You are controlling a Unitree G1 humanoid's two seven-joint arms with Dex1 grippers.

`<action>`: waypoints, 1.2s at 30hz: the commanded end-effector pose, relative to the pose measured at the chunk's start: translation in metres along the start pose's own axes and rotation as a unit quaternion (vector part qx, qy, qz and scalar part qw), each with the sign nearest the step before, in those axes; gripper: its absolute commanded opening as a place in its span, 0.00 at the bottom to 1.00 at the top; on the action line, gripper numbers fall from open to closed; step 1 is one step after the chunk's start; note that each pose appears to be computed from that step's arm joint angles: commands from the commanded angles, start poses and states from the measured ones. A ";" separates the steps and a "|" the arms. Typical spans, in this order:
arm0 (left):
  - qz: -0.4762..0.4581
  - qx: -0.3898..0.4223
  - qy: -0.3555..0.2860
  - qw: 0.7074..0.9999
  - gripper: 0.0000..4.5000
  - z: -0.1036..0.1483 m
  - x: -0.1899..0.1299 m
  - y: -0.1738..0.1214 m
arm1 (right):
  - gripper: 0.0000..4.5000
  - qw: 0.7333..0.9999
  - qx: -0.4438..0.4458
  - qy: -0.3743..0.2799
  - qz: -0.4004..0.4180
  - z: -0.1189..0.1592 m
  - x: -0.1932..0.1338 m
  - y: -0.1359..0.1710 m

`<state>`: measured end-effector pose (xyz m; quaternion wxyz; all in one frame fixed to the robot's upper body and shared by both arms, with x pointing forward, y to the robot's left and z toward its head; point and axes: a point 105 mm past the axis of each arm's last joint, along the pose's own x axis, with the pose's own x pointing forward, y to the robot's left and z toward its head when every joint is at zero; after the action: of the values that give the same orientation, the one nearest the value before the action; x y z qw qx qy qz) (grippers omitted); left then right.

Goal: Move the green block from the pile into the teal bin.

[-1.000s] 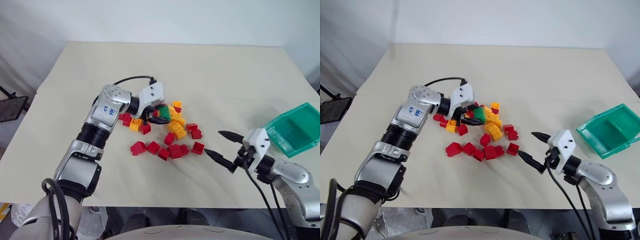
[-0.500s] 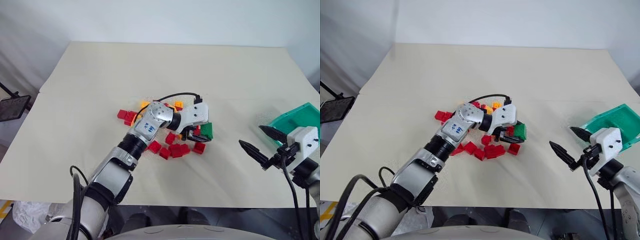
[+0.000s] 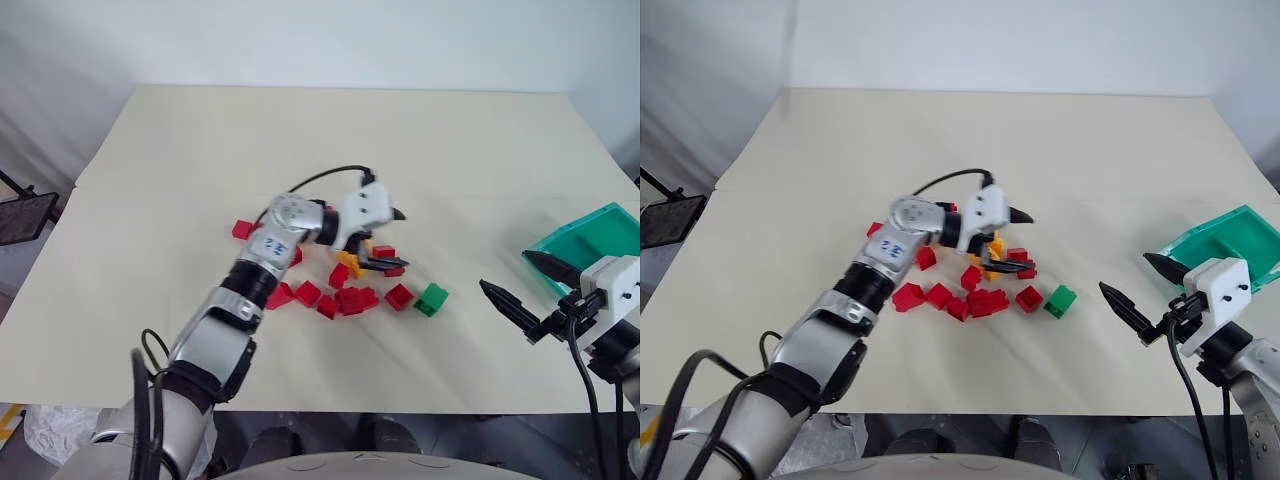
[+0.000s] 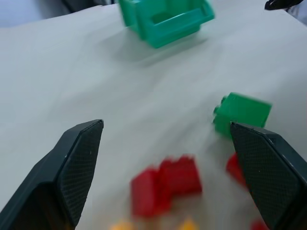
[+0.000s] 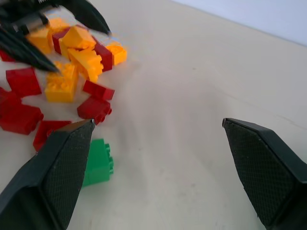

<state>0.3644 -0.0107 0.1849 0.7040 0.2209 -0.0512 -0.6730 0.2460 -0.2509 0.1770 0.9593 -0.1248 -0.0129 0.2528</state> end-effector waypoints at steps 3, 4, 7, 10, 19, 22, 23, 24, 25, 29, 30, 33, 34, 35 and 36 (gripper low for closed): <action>-0.026 -0.038 -0.084 0.995 0.99 0.002 -0.050 -0.020 | 1.00 0.999 -0.019 0.036 0.010 0.002 -0.019 -0.016; -0.022 -0.043 -0.103 0.994 0.99 0.000 -0.070 -0.025 | 1.00 0.998 -0.021 0.056 0.013 0.001 -0.030 -0.019; -0.010 -0.046 -0.112 0.993 0.99 -0.007 -0.109 -0.037 | 1.00 0.995 -0.027 0.096 0.017 0.004 -0.054 -0.026; -0.004 -0.056 -0.079 0.995 0.99 -0.015 -0.125 -0.044 | 1.00 0.991 -0.029 0.130 0.024 0.007 -0.067 -0.027; 0.018 -0.048 -0.081 0.995 0.99 -0.016 -0.146 -0.054 | 1.00 0.977 0.007 0.186 0.102 0.014 -0.037 -0.001; 0.022 -0.047 -0.087 0.995 0.99 -0.015 -0.150 -0.057 | 1.00 0.976 0.033 0.168 0.132 0.020 -0.013 0.013; 0.022 -0.049 -0.087 0.995 0.99 -0.016 -0.153 -0.060 | 1.00 0.977 0.028 0.156 0.145 0.023 -0.004 0.019; 0.023 -0.053 -0.086 0.995 0.99 -0.017 -0.156 -0.063 | 1.00 0.975 0.030 0.149 0.159 0.023 0.008 0.025; 0.026 -0.057 -0.080 0.995 0.99 -0.019 -0.159 -0.066 | 1.00 0.973 0.034 0.149 0.175 0.023 0.021 0.032; 0.038 -0.060 -0.074 0.995 0.99 -0.022 -0.161 -0.072 | 1.00 0.964 0.054 0.189 0.181 0.006 0.053 0.039; 0.043 -0.058 -0.075 0.995 0.99 -0.021 -0.161 -0.072 | 1.00 0.964 0.044 0.198 0.174 -0.001 0.060 0.038; 0.055 -0.057 -0.078 0.994 0.99 -0.019 -0.162 -0.075 | 1.00 0.961 0.026 0.221 0.163 -0.016 0.073 0.037; 0.058 -0.057 -0.077 0.994 0.99 -0.019 -0.163 -0.076 | 1.00 0.960 0.023 0.226 0.164 -0.019 0.075 0.038; 0.062 -0.058 -0.076 0.994 0.99 -0.019 -0.164 -0.077 | 1.00 0.959 0.020 0.229 0.167 -0.021 0.078 0.039; 0.067 -0.058 -0.074 0.993 0.99 -0.019 -0.165 -0.078 | 1.00 0.957 0.015 0.236 0.166 -0.023 0.079 0.039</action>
<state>0.2881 0.1511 0.1652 0.7507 0.1167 -0.0597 -0.6475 0.2939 -0.1850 0.1358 0.8786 -0.1479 0.2523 0.3775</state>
